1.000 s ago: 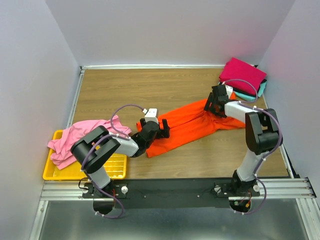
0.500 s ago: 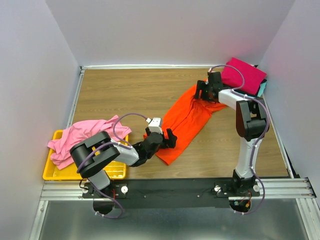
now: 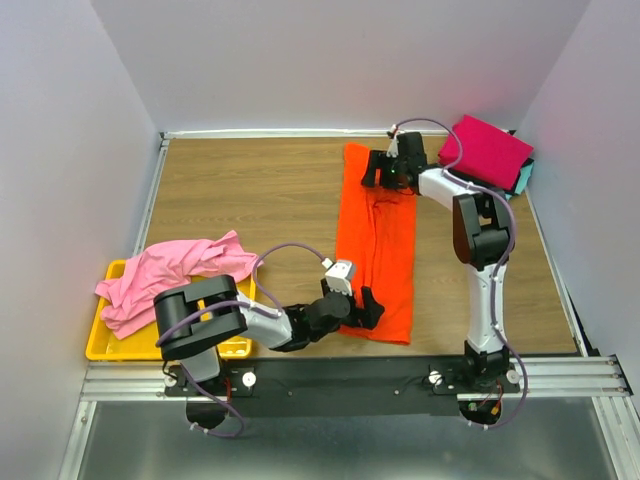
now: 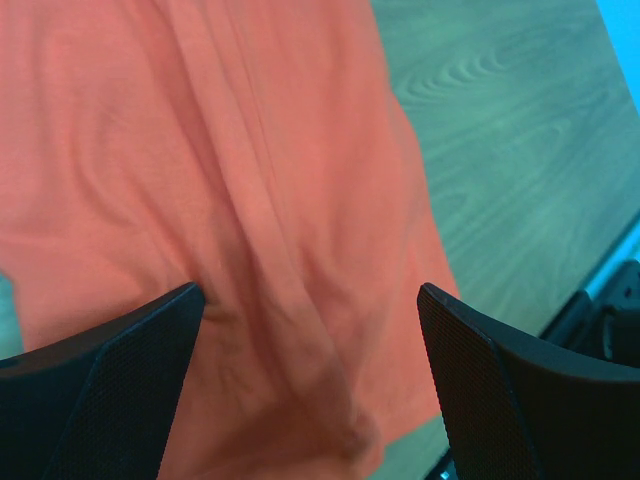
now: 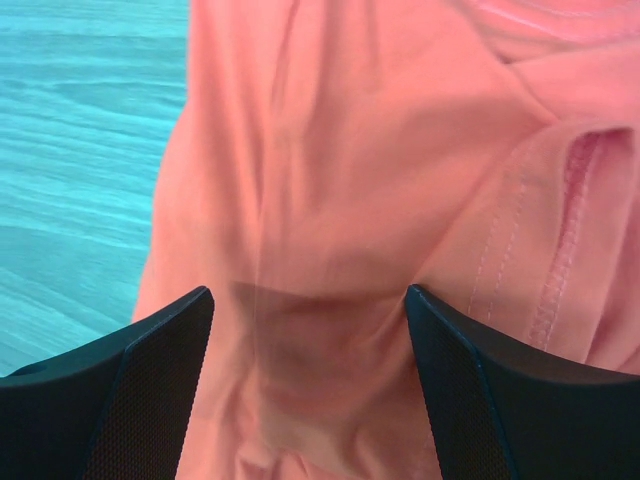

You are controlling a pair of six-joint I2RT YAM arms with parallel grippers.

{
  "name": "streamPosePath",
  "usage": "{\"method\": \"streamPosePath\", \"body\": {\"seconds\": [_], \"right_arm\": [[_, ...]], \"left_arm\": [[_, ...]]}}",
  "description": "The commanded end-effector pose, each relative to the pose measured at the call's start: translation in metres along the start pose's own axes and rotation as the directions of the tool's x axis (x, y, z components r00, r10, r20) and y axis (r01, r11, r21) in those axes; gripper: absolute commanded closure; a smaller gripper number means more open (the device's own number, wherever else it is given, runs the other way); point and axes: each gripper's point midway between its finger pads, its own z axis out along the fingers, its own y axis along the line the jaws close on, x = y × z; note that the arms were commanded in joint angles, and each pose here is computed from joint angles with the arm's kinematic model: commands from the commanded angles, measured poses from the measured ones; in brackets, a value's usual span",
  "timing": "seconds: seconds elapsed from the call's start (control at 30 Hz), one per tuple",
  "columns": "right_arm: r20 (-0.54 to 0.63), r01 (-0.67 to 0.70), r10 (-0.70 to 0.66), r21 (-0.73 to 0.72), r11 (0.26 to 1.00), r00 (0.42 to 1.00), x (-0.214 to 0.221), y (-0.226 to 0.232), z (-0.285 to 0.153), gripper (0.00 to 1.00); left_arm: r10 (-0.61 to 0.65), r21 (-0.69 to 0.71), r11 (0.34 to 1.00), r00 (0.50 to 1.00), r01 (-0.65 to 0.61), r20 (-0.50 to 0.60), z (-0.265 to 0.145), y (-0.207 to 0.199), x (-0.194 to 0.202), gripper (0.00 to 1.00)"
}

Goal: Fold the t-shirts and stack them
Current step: Fold the tshirt

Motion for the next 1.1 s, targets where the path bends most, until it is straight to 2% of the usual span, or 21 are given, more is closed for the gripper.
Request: {"method": "streamPosePath", "body": {"seconds": [0.0, 0.23, 0.5, 0.7, 0.77, 0.83, 0.9, 0.93, 1.0, 1.07], "right_arm": [[-0.272, -0.030, 0.022, -0.027, 0.999, 0.962, 0.087, 0.002, 0.021, 0.16], [-0.270, 0.000, -0.012, -0.044, 0.999, 0.963, 0.082, 0.015, 0.030, 0.15], [-0.169, 0.050, -0.055, -0.036, 0.998, 0.984, 0.036, 0.026, 0.007, 0.14], [0.018, 0.069, -0.069, -0.006, 0.998, 0.997, -0.039, 0.052, -0.060, 0.13], [0.093, 0.064, -0.065, 0.009, 0.998, 0.993, -0.057, 0.061, -0.098, 0.13], [0.143, 0.042, -0.042, 0.007, 0.999, 0.989, -0.060, 0.071, -0.138, 0.13], [0.169, 0.005, -0.010, 0.030, 1.000, 0.986, -0.052, 0.070, -0.160, 0.13], [0.171, -0.025, 0.020, 0.025, 0.999, 0.985, -0.036, 0.074, -0.181, 0.13], [0.179, -0.060, 0.049, 0.053, 0.997, 0.983, -0.017, 0.070, -0.198, 0.13], [0.161, -0.097, 0.078, 0.109, 0.989, 0.984, 0.022, 0.061, -0.212, 0.13]], "left_arm": [[0.046, -0.173, 0.979, 0.943, -0.109, -0.331, -0.035, 0.062, 0.092, 0.03], [0.045, -0.187, 0.976, 0.941, -0.113, -0.334, -0.036, 0.053, 0.096, 0.03], [0.081, -0.276, 0.952, 0.979, -0.131, -0.185, -0.034, 0.049, 0.046, 0.02], [0.118, -0.272, 0.953, 0.991, -0.129, -0.059, -0.036, 0.030, 0.000, 0.02], [0.116, -0.272, 0.955, 0.993, -0.118, -0.026, -0.039, 0.029, -0.013, 0.02], [0.110, -0.257, 0.961, 0.994, -0.104, 0.008, -0.045, 0.023, -0.025, 0.02], [0.118, -0.254, 0.961, 0.993, -0.107, 0.029, -0.049, 0.025, -0.031, 0.02], [0.129, -0.237, 0.964, 0.991, -0.116, 0.039, -0.052, 0.024, -0.036, 0.02], [0.124, -0.223, 0.968, 0.992, -0.114, 0.032, -0.052, 0.027, -0.039, 0.02], [0.137, -0.217, 0.967, 0.991, -0.133, 0.006, -0.053, 0.035, -0.035, 0.02]]}}
